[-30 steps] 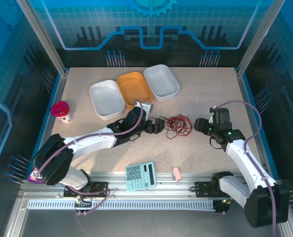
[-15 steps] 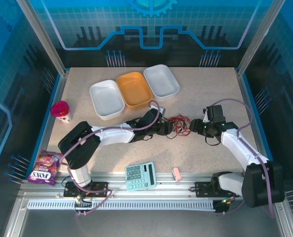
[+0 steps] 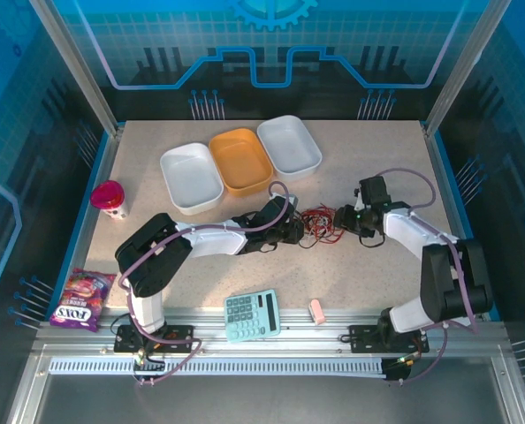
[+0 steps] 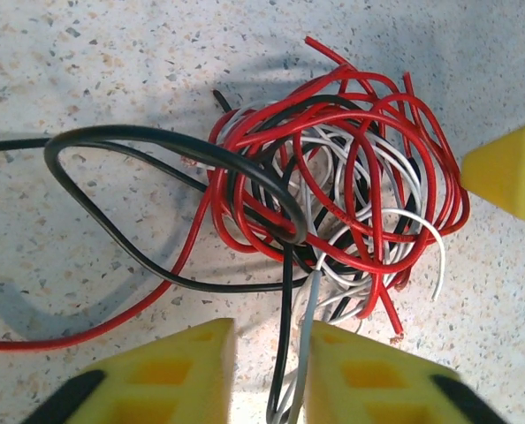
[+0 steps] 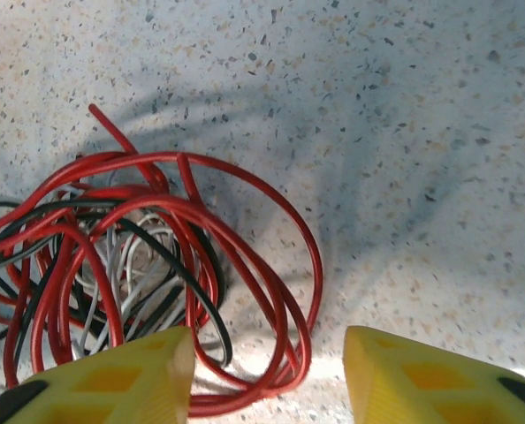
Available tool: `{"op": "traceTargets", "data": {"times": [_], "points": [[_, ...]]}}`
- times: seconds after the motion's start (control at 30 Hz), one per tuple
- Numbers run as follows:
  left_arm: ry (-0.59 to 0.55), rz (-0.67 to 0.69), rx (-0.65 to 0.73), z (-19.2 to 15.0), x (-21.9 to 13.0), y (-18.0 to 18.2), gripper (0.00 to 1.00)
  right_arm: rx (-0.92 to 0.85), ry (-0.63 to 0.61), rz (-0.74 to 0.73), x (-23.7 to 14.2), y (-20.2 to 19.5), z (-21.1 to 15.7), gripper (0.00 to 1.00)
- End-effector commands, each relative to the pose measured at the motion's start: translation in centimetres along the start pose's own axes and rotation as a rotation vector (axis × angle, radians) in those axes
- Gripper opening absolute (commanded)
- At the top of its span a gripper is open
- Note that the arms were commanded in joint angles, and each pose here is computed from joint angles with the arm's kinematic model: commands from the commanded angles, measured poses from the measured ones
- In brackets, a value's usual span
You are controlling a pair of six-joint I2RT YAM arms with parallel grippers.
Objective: Untangle the cables
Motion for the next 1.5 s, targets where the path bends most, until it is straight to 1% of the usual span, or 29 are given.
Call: {"op": "traceTargets", "data": {"times": [0.0,0.07,0.17,0.27,0.37,0.53,0.73,0.97,1.1,1.27,1.47], "points": [[-0.005,0.001,-0.01,0.2,0.1,-0.2,0.15,-0.003,0.017,0.039,0.7,1.0,0.4,0.4],[-0.008,0.011,-0.008,0.2,-0.1,0.0,0.09,0.006,0.028,0.031,1.0,0.8,0.3,0.34],[-0.018,0.025,-0.005,0.3,-0.4,0.2,0.05,0.016,0.031,0.019,1.1,0.5,-0.2,0.24],[-0.021,0.038,-0.003,0.3,-0.5,0.6,0.0,0.025,0.024,0.008,0.7,0.1,-0.8,0.17],[-0.018,0.062,-0.006,0.0,-0.5,1.2,0.0,0.026,0.016,-0.002,-0.1,-0.2,-1.3,0.09],[-0.053,0.118,-0.019,0.0,-1.7,2.6,0.0,0.015,-0.012,-0.014,-2.2,-0.4,-1.9,0.0],[-0.092,0.144,-0.08,0.4,-3.6,5.1,0.0,0.0,-0.066,-0.012,-5.1,-0.2,-2.1,0.0],[-0.125,0.192,-0.099,0.7,-5.4,7.1,0.0,-0.031,-0.149,0.039,-9.1,1.6,-1.1,0.0],[-0.141,0.204,-0.09,1.0,-6.0,7.3,0.0,-0.068,-0.195,0.083,-11.5,3.2,-0.7,0.0],[-0.142,0.203,-0.084,0.9,-6.2,7.3,0.0,-0.148,-0.283,0.158,-15.7,6.2,-0.2,0.0],[-0.138,0.198,-0.091,0.6,-6.1,7.4,0.0,-0.246,-0.386,0.194,-20.6,8.8,0.4,0.0]]}}
Point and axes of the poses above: each hand's point on the last joint's axis, 136 mm out from that joint toward the fingers, its own x axis out along the fingers, its own y axis along the line the jaws close on, z = x × y, the point moved 6 cm from there along -x, back along the fingers, and after that the axes turned 2 degrees about x, right-handed, at the moved point
